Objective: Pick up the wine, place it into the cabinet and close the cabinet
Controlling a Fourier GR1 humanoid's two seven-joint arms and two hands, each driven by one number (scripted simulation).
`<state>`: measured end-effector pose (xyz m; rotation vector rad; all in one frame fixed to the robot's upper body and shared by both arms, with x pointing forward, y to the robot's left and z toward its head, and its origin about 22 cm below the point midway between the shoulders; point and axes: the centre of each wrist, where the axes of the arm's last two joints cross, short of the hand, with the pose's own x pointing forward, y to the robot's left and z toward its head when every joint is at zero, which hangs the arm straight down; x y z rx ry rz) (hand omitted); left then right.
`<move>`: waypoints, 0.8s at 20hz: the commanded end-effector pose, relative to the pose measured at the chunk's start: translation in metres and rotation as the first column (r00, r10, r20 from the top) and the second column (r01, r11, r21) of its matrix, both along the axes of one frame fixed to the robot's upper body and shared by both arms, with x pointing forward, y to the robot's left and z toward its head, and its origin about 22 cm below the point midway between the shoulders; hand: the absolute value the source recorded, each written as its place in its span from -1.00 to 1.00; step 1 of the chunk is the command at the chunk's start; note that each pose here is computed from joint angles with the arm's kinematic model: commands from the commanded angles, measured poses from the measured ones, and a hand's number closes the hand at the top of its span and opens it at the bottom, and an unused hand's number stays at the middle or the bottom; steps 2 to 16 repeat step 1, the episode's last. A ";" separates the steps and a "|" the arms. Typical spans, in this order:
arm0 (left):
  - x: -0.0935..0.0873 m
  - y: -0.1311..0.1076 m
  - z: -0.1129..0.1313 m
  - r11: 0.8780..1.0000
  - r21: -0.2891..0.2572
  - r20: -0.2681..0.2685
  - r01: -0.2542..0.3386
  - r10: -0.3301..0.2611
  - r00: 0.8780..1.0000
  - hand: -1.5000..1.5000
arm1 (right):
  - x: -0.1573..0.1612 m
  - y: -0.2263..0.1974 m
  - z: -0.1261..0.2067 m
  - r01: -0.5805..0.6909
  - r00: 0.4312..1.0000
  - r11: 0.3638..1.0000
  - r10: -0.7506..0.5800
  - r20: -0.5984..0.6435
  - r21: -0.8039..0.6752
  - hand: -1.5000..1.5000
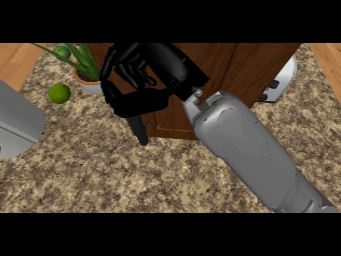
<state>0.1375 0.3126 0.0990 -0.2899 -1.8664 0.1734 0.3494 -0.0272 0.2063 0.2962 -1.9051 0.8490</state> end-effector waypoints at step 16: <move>0.007 -0.007 -0.005 1.000 -0.009 -0.006 -0.004 0.004 1.000 -1.00 | 0.042 -0.060 0.005 0.238 0.971 0.971 -0.238 -0.031 0.004 1.00</move>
